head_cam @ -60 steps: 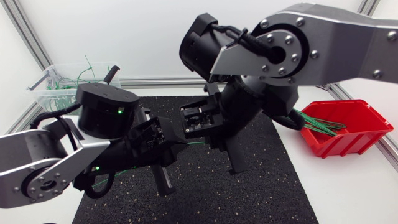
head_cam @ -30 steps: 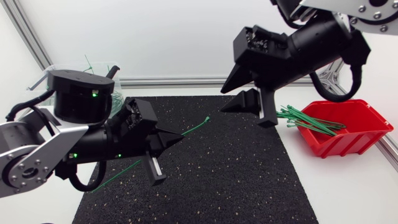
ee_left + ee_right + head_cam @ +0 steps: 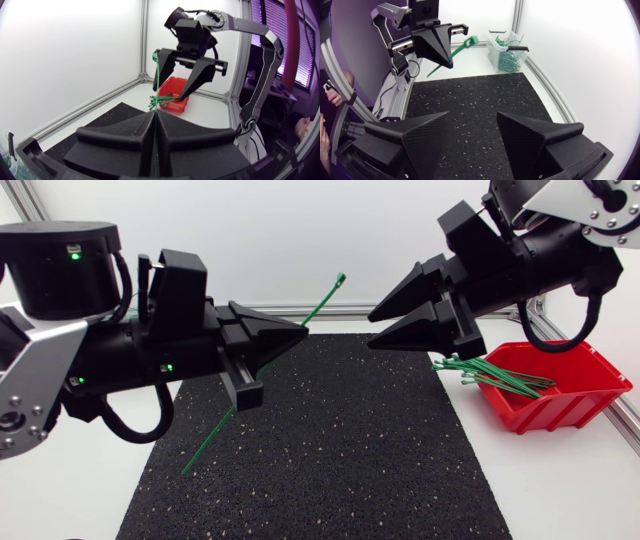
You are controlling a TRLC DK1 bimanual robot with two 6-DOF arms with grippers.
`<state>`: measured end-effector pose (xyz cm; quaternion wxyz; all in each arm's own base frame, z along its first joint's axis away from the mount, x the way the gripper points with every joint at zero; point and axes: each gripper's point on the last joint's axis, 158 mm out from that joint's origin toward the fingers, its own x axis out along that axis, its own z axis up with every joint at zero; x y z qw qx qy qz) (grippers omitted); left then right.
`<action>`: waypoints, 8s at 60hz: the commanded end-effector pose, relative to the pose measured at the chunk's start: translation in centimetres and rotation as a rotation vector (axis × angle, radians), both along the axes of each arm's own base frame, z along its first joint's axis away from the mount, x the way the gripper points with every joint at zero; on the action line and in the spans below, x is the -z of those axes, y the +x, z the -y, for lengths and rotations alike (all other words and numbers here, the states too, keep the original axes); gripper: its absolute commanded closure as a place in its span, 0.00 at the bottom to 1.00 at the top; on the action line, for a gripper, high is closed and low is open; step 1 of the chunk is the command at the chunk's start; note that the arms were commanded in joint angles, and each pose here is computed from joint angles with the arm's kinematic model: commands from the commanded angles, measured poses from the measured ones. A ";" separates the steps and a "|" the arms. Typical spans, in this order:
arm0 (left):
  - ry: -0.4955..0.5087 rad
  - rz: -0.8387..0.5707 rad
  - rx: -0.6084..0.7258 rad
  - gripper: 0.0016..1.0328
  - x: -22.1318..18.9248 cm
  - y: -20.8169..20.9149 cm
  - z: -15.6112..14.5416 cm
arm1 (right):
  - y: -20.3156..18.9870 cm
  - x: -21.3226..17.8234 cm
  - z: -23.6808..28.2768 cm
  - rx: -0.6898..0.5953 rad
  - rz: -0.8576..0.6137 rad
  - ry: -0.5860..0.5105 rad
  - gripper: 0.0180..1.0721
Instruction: Take a green cable tie from the red box, thread the tail through the head to close it, then place it in the transparent bin on the left.
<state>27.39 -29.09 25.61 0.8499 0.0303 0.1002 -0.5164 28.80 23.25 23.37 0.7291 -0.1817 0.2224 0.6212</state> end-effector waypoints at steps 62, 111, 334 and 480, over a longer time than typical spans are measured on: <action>-0.381 -0.295 0.038 0.97 -2.8 2.7 1.6 | -4.0 -0.1 -7.9 -0.281 -0.428 0.302 0.57; -0.382 -0.339 0.044 0.97 -1.9 2.6 2.2 | -1.5 0.6 -8.9 -0.212 -0.454 0.338 0.94; -0.111 -0.292 0.201 0.97 2.0 -2.3 0.4 | -9.9 8.3 -8.0 -0.311 -0.427 -0.009 0.94; -0.133 -1.040 -0.044 0.97 8.7 9.4 -9.8 | -4.3 14.5 -14.7 -0.379 1.489 -0.431 0.12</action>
